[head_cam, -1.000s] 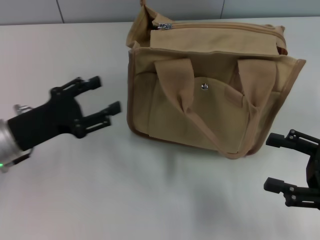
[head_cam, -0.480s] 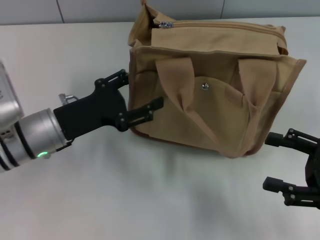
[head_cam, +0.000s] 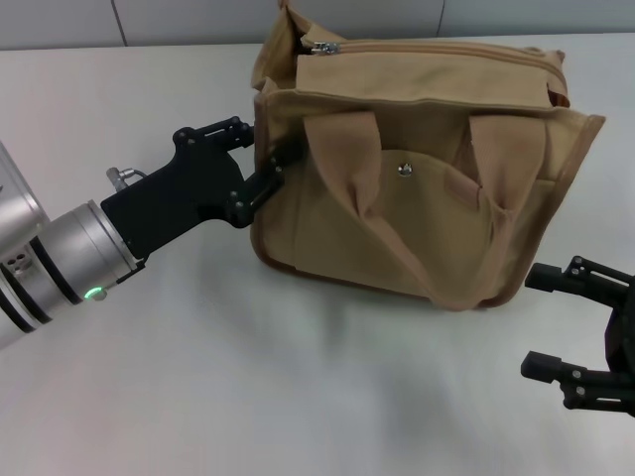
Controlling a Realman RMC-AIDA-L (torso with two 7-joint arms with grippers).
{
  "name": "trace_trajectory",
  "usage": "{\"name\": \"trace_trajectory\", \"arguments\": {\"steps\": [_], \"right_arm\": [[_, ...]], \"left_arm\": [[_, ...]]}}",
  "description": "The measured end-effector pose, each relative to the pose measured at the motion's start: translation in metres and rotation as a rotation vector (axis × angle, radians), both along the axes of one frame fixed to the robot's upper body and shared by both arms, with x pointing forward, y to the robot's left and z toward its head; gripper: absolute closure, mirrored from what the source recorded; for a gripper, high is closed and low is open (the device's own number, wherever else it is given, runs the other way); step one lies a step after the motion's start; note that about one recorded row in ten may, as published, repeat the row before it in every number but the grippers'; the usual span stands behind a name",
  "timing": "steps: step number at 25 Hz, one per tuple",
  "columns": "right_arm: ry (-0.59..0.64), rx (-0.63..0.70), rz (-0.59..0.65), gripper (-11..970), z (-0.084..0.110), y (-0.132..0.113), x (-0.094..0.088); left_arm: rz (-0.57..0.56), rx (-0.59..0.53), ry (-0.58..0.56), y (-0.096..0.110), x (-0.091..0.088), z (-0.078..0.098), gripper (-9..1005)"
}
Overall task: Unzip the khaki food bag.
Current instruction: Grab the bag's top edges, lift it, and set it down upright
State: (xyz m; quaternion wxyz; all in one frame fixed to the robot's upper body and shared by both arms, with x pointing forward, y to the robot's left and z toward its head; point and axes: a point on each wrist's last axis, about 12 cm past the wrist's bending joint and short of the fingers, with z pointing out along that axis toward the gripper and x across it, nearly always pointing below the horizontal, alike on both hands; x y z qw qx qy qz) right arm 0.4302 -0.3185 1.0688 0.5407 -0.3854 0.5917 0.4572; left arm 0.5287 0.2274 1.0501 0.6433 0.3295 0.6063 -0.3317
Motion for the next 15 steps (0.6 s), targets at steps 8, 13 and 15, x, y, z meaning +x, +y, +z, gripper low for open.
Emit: {"name": "trace_trajectory", "arguments": {"steps": [8, 13, 15], "right_arm": [[-0.002, 0.002, -0.003, 117, 0.0, 0.0, 0.0], [-0.018, 0.029, -0.039, 117, 0.003, -0.004, -0.001], [-0.06, 0.093, -0.097, 117, 0.009, -0.011, -0.005]], "left_arm": [[-0.004, -0.001, -0.003, -0.003, 0.0, 0.0, 752], [-0.007, 0.023, -0.048, -0.004, 0.0, 0.001, 867], [-0.019, 0.018, -0.065, -0.005, 0.001, 0.004, 908]]}}
